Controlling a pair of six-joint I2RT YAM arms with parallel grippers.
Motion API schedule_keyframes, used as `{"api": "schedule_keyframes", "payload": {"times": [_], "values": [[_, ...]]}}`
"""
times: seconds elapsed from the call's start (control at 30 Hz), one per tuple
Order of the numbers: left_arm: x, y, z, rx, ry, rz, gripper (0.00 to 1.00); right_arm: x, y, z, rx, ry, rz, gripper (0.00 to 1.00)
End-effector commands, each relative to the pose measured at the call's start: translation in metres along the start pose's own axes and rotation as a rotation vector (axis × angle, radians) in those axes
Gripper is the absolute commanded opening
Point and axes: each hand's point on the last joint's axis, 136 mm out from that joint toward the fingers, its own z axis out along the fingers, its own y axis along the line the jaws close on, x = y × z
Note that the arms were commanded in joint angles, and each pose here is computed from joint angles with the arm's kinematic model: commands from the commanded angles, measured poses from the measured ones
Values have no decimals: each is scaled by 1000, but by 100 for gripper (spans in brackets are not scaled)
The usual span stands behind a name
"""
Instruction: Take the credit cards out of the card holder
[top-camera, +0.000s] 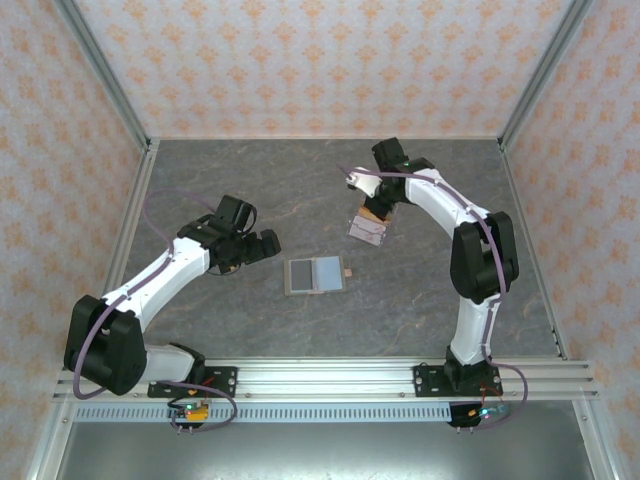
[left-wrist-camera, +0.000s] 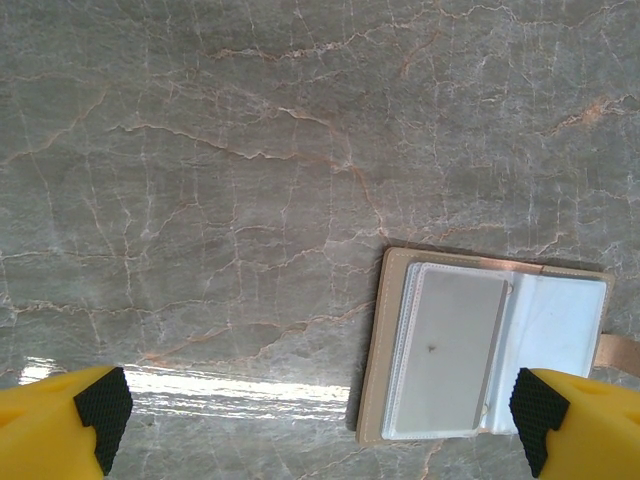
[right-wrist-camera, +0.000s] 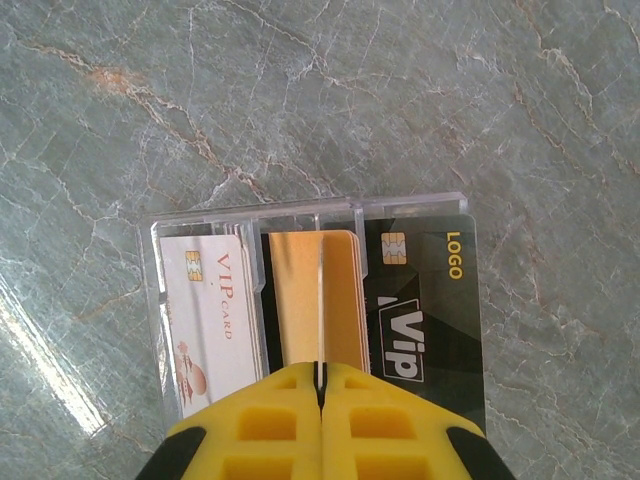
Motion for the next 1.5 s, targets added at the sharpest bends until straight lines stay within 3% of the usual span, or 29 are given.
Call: {"api": "schedule_keyframes", "payload": {"times": [0.0,0.1,0.37,0.6,0.77,0.9,1.03,1.27,1.47], "values": [[4,7,0,-11,10,-19,100,6,-3,-2,-4,34,-16,0],[4,7,0,-11,10,-18,100,10,2,2,-31,52,-13,0],[3,7,-2,-10,5,-20,100,9,-11,5,-4,111,85,26],[3,8,-2,-11,3,-23,100,-8,-22,-16,60,25,148,28],[2,6,-2,-3,-5,-31,100,-25,-31,-44,110,-78,361,31],[0,4,-2,6,-10,-43,100,-43,-27,-69,114,-233,571,32],[0,-2,-2,31,-4,-42,100,-40,-22,-86,131,-298,825,32],[10,-20,9,122,66,-42,94,-31,30,-86,24,-318,1061,35],[22,-36,22,140,118,-7,87,-38,100,-63,-72,-218,1063,40]]}}
